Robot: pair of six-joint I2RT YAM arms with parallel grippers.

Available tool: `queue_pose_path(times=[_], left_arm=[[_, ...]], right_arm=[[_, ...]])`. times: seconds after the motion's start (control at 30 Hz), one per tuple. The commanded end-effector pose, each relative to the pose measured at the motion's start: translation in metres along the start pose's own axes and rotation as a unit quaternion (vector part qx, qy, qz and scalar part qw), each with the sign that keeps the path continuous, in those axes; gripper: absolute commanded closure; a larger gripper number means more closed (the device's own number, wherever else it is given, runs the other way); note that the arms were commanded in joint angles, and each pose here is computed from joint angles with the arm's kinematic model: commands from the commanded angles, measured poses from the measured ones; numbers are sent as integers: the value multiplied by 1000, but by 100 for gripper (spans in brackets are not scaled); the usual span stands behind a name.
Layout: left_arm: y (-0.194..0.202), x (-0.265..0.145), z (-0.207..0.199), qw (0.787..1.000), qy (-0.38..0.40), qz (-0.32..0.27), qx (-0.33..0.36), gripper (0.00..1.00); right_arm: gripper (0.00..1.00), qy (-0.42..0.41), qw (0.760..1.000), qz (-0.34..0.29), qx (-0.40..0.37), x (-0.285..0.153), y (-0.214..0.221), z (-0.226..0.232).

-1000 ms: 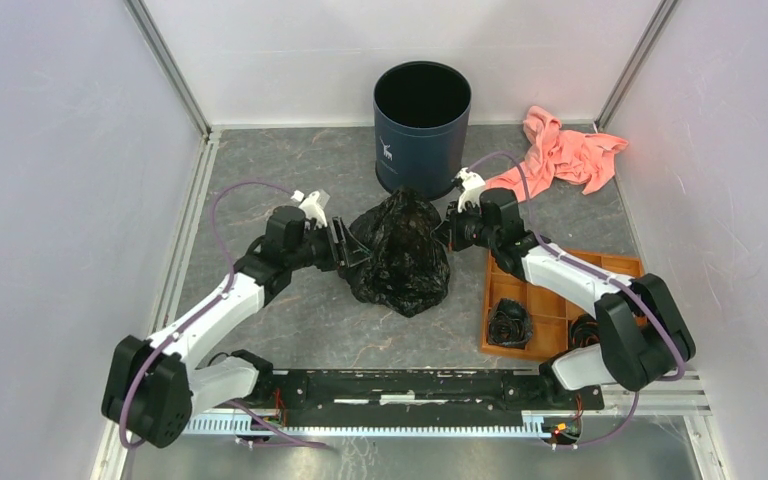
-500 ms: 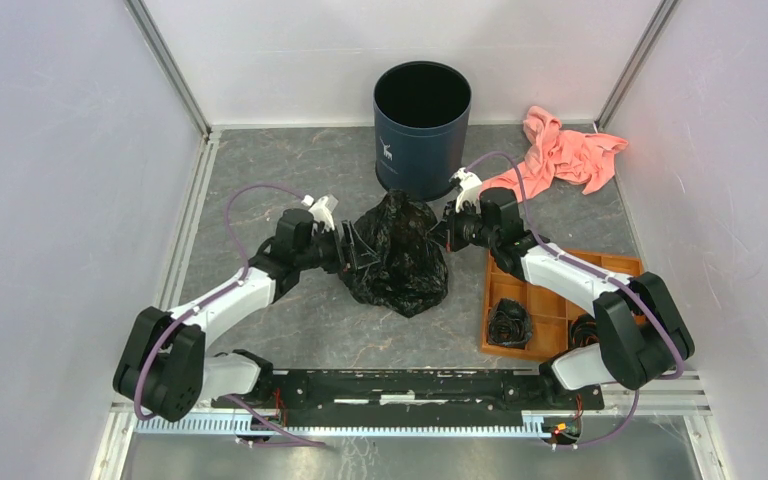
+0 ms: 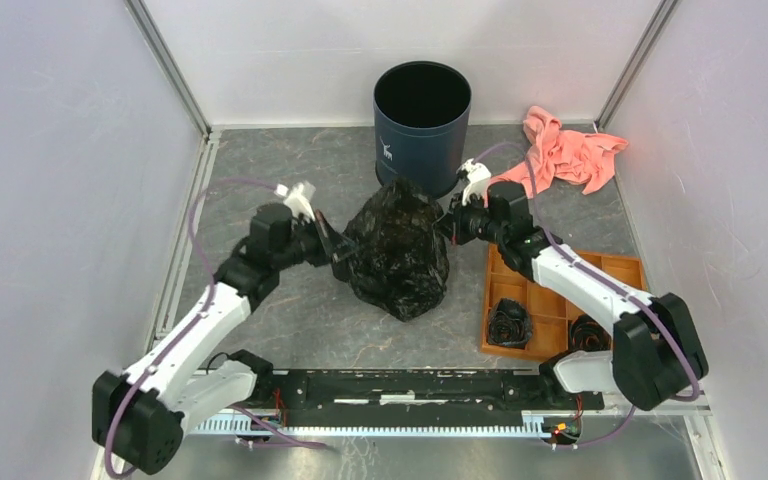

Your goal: Put the trash bags into the trash bin

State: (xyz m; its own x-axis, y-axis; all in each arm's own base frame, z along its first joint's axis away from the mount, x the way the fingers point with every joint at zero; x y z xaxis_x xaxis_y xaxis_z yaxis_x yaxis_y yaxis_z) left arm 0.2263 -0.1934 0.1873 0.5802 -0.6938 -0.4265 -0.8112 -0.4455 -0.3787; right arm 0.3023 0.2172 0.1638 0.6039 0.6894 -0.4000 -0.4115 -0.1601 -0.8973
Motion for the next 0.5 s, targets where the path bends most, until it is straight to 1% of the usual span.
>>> queue_pose_path(times=[0.0,0.07,0.13,0.17,0.2,0.23,0.27,0.3,0.33,0.37,0.4,0.43,0.47], left_arm=[[-84,-69,-68,981,-69,-167,71,98],[-115,-111,-122,968,-44,-227,97,98],[-129,-152,-171,954,14,-274,120,98],[-132,-170,-188,945,44,-297,128,98],[-131,-183,-195,938,63,-315,127,98],[-130,-186,-187,933,61,-335,115,98],[-128,-190,-179,930,57,-350,101,98],[-121,-179,-155,933,34,-348,81,98],[-105,-151,-112,946,-9,-320,50,98],[-87,-131,-78,957,-40,-287,24,98],[-64,-113,-44,966,-67,-249,-1,98],[-40,-98,-16,974,-82,-210,-26,98],[-19,-88,3,980,-81,-177,-46,98]], right_arm=[[100,71,991,-88,-66,-38,-104,-7],[100,74,984,-134,-92,-66,-155,5],[100,69,970,-200,-118,-103,-199,24],[100,63,960,-239,-131,-124,-215,35],[100,53,953,-265,-139,-134,-220,42],[100,45,946,-288,-142,-143,-217,48],[100,42,944,-295,-139,-144,-208,49],[100,41,946,-296,-129,-141,-192,47],[100,36,955,-273,-107,-125,-160,42],[99,21,968,-236,-84,-106,-122,38],[100,-8,977,-202,-67,-91,-88,41],[100,-37,985,-161,-54,-76,-47,45],[100,-45,990,-126,-47,-68,-18,47]])
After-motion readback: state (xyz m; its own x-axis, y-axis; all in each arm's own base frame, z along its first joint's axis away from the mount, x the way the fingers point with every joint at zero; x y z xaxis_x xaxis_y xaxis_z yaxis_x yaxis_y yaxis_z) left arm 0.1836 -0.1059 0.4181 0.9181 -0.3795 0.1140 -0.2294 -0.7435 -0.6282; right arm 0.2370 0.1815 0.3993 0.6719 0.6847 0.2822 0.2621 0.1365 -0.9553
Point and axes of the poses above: each gripper's point midway between its finger pads, its own x axis out along the fingers, its own z axis along the line the jaws close on, y = z × x, the point moved 3 cm from there along -x, back along the fingers, and after that the axes turned 12 degrees about -x, right-handed, at the moved point
